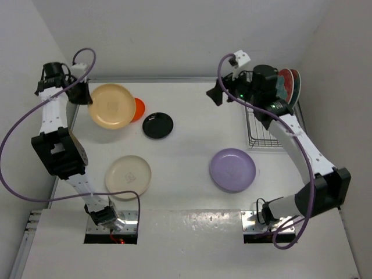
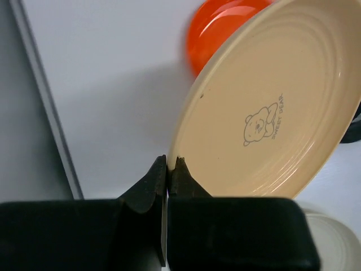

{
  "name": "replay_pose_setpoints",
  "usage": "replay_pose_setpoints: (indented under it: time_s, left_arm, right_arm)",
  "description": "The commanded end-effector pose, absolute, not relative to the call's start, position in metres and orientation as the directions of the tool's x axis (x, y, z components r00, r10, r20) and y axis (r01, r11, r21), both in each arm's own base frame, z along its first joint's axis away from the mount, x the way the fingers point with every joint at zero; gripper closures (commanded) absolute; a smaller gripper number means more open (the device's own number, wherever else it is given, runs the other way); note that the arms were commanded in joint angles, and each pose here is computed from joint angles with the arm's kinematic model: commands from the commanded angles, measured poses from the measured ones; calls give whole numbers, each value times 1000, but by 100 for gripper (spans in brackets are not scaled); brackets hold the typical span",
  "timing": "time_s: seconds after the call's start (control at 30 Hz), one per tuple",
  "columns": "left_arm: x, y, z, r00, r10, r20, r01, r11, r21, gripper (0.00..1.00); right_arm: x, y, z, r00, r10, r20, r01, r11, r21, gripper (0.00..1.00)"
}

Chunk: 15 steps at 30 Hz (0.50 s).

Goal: Load the plates into the dish rack

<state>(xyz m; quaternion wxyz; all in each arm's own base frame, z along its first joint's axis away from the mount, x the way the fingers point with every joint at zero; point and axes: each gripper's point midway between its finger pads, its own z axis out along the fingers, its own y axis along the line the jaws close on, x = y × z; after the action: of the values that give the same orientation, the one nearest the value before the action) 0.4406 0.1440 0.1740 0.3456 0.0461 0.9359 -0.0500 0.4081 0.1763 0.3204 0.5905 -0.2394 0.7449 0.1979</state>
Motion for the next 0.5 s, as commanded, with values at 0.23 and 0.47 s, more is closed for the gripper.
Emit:
replay_pose_setpoints:
  time_s: [0.23, 0.47]
  left_arm:
    - [452, -77, 277, -472, 296, -830, 659, 744, -109, 100]
    - [441, -121, 286, -449, 287, -846, 743, 646, -176, 100]
  right_arm:
    - [413, 317, 304, -455, 115, -883, -742, 499, 447, 11]
    - [418, 330, 243, -570, 91, -816, -666, 530, 524, 29]
